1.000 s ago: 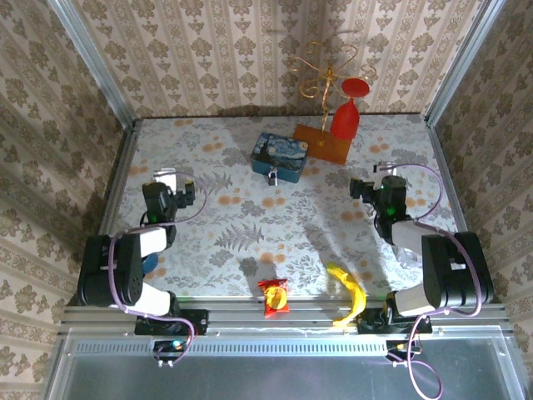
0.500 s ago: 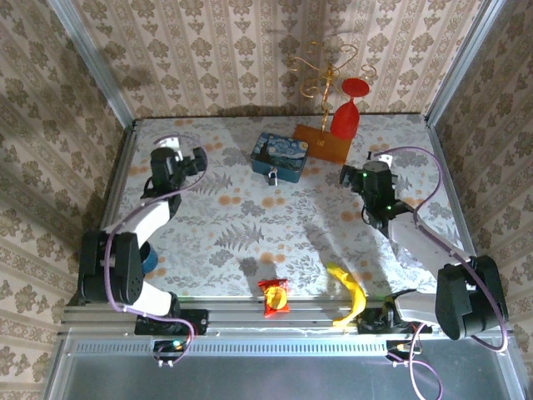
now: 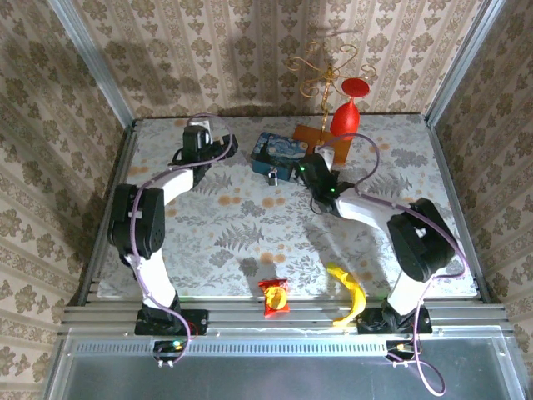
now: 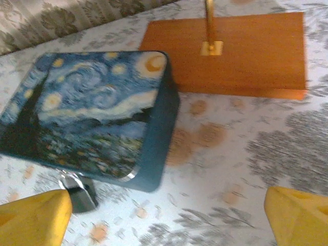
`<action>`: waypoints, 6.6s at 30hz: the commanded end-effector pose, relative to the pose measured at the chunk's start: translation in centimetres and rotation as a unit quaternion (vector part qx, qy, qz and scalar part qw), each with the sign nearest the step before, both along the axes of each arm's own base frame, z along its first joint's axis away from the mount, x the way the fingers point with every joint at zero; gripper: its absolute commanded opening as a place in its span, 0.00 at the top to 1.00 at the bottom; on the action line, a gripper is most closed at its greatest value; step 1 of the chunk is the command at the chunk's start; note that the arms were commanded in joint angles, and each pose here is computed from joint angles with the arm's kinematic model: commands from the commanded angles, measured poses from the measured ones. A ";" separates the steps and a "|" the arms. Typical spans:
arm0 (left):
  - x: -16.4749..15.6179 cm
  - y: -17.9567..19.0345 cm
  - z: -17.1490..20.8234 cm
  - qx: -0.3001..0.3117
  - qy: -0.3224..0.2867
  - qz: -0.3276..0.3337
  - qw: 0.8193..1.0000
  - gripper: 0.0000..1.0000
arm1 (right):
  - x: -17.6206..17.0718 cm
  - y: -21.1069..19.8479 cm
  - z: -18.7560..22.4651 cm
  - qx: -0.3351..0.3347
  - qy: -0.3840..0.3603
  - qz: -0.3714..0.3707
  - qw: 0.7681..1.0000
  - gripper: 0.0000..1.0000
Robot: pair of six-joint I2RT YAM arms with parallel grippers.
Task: Unlock a padlock with a key
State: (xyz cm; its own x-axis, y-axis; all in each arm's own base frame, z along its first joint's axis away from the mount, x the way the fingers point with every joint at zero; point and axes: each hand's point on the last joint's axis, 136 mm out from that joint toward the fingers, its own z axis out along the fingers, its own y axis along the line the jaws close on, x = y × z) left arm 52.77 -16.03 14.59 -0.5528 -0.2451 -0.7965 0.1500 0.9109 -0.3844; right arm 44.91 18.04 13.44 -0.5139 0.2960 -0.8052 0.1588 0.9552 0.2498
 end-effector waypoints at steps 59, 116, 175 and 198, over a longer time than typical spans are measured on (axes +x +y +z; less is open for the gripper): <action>-18.7 -9.5 -5.4 0.017 0.096 -0.077 0.992 0.86 | -1.7 13.0 -5.2 0.074 0.123 0.198 0.970 0.54; -17.2 -2.6 -5.9 0.138 0.108 0.028 0.984 0.00 | -15.3 -19.2 -6.4 -0.005 0.259 -0.213 0.942 0.38; -19.0 -0.1 0.0 0.087 0.061 0.058 0.993 0.00 | -12.3 -18.5 -10.7 0.050 0.301 -0.178 0.936 0.79; -18.9 -0.3 0.1 0.082 0.060 0.057 0.993 0.00 | -12.8 -18.4 -11.8 0.054 0.313 -0.181 0.931 0.84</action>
